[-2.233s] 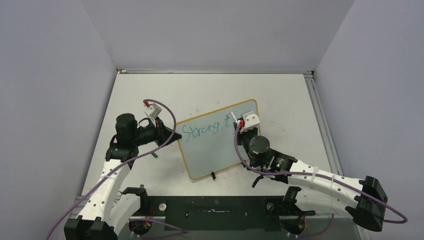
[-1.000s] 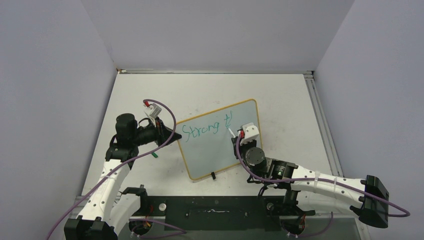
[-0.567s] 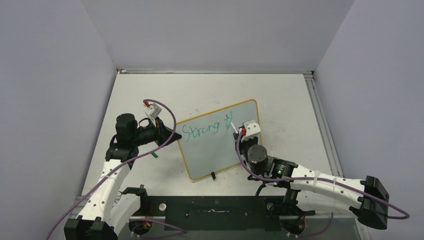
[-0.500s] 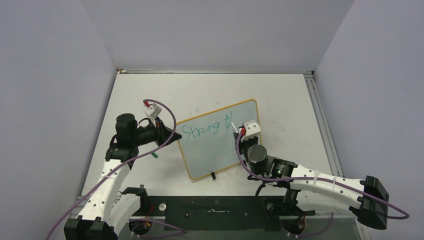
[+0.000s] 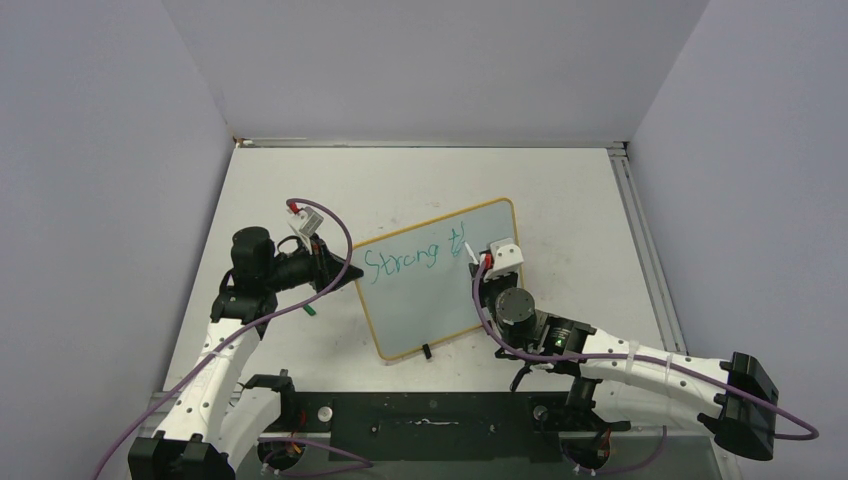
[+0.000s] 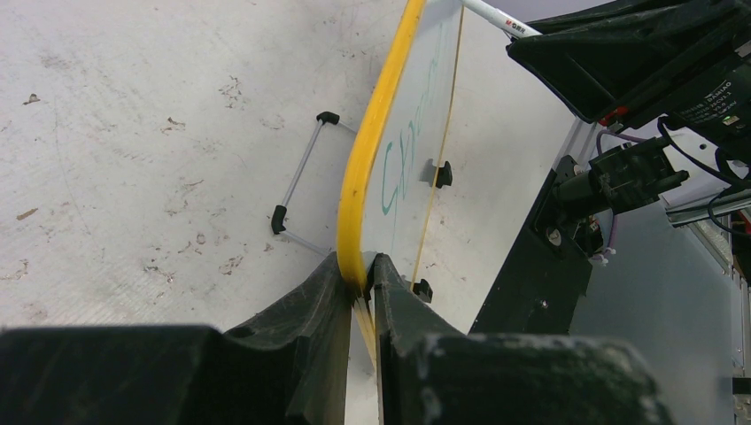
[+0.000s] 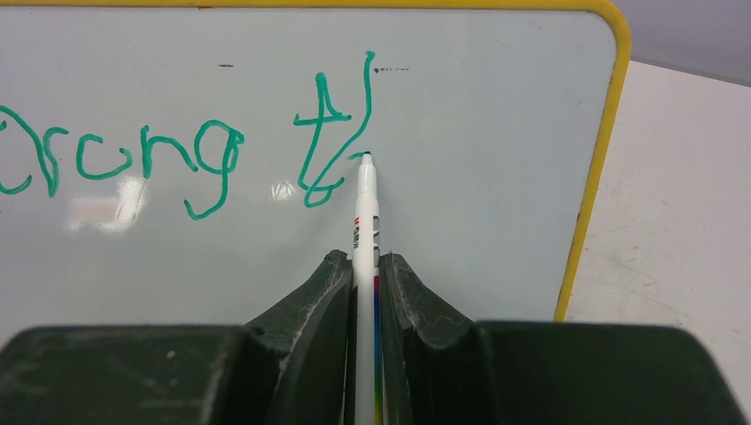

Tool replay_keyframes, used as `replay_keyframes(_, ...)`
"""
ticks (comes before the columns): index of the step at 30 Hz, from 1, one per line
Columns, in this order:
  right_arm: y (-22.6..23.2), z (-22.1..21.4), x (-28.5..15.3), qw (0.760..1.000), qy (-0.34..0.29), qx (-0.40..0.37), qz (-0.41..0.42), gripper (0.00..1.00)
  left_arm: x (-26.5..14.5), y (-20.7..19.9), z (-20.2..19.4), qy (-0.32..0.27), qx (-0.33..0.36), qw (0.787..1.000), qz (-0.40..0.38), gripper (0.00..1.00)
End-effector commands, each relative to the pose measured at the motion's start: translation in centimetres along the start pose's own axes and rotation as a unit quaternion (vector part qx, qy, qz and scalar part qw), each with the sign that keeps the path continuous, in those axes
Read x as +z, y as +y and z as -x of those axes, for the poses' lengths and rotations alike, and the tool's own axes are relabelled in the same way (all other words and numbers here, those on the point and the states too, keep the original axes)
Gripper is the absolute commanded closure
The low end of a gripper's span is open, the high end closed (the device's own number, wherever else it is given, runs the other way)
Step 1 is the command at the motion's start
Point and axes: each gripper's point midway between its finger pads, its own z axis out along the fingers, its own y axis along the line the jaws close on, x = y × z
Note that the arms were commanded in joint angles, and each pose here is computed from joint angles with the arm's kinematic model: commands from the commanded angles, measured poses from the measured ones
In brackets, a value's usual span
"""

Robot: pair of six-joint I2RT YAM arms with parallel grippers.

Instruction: Write a sentence on the whiteboard

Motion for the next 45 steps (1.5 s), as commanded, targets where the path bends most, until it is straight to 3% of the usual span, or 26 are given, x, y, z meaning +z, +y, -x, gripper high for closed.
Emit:
replay_keyframes(1,-0.5,0.6,0.1,1.000,-0.002,0.017,-0.018,0.95,0.0,-0.2,0.8,-0.012,0.033,0.999,-0.002,1.00)
replay_keyframes(21,-0.9,-2.5,-0.9,0.999,0.035,0.027,-0.017,0.95,0.0,-0.2,0.9,-0.012,0.033,0.999,-0.003,1.00)
replay_keyframes(45,-1.9,3.1,-0.4,0.999,-0.027,0.024,-0.001,0.95,-0.1,-0.2,1.0,-0.014,0.035,0.999,0.001,1.00)
